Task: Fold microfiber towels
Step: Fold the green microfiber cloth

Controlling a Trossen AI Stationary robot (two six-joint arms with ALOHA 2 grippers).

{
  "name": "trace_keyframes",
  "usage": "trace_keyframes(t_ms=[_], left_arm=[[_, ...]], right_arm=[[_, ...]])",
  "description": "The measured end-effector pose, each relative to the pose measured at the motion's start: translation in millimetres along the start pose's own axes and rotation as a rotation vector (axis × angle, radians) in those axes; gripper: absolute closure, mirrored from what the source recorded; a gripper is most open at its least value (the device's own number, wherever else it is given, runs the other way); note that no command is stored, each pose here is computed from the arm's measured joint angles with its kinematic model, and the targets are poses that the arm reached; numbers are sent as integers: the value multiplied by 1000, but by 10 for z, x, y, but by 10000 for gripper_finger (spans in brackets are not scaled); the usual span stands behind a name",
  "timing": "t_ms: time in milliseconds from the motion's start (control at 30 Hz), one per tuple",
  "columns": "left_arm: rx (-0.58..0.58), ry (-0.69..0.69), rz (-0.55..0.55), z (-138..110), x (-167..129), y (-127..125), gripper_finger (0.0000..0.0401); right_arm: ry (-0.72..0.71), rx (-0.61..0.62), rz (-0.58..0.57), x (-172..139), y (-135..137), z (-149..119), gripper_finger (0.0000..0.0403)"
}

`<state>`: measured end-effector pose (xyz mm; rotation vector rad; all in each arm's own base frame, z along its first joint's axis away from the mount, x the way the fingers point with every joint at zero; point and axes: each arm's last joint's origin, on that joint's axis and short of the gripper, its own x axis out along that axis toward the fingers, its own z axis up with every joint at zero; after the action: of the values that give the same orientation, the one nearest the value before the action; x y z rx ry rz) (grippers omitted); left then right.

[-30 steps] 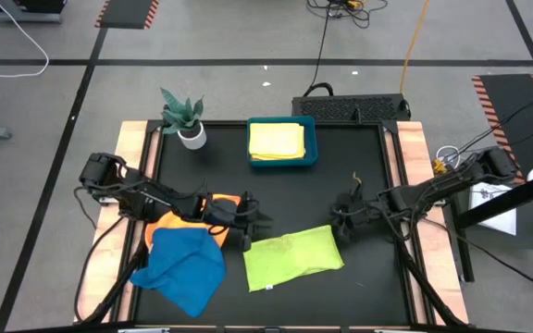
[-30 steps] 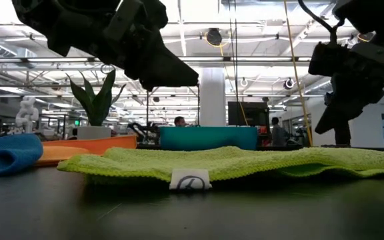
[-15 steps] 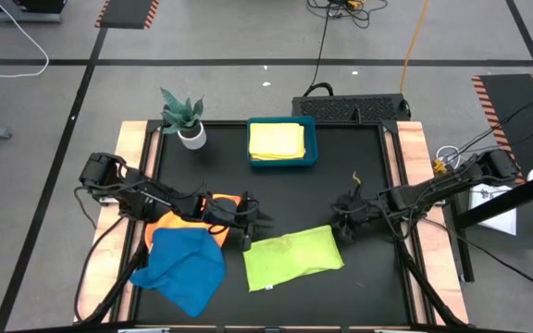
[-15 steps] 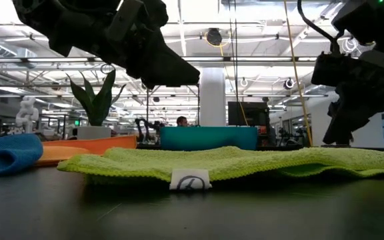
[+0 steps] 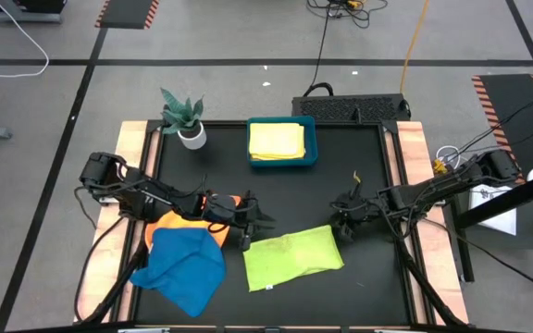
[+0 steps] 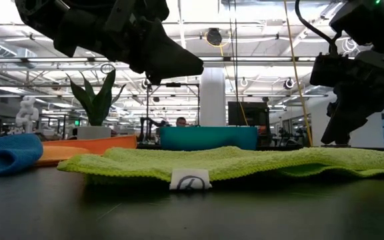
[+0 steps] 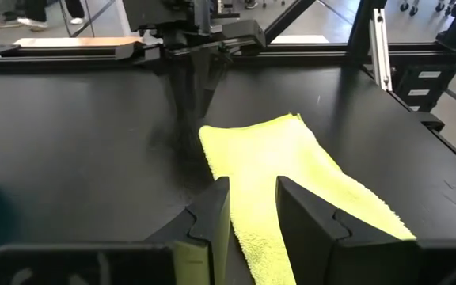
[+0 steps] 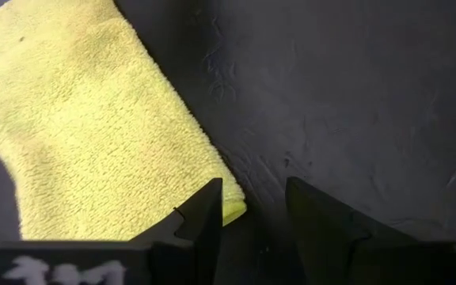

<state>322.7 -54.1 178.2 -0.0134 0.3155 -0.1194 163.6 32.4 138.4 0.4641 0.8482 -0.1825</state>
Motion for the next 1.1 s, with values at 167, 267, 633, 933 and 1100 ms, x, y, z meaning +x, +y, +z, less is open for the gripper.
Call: trace_keyframes(t_ms=[167, 267, 633, 933, 1100], left_arm=[[0, 0, 0, 0, 0, 1, 295], [0, 0, 0, 0, 0, 1, 295], [11, 0, 4, -1, 1, 11, 295], [7, 1, 4, -1, 1, 11, 295], [-5, 1, 4, -1, 1, 11, 295]], right_arm=[[-9, -1, -12, 0, -4, 3, 272], [-9, -2, -12, 0, -4, 3, 272], [-51, -3, -54, 0, -13, 18, 272], [-91, -25, -25, -2, 17, 58, 272], [-90, -29, -26, -1, 14, 54, 273]])
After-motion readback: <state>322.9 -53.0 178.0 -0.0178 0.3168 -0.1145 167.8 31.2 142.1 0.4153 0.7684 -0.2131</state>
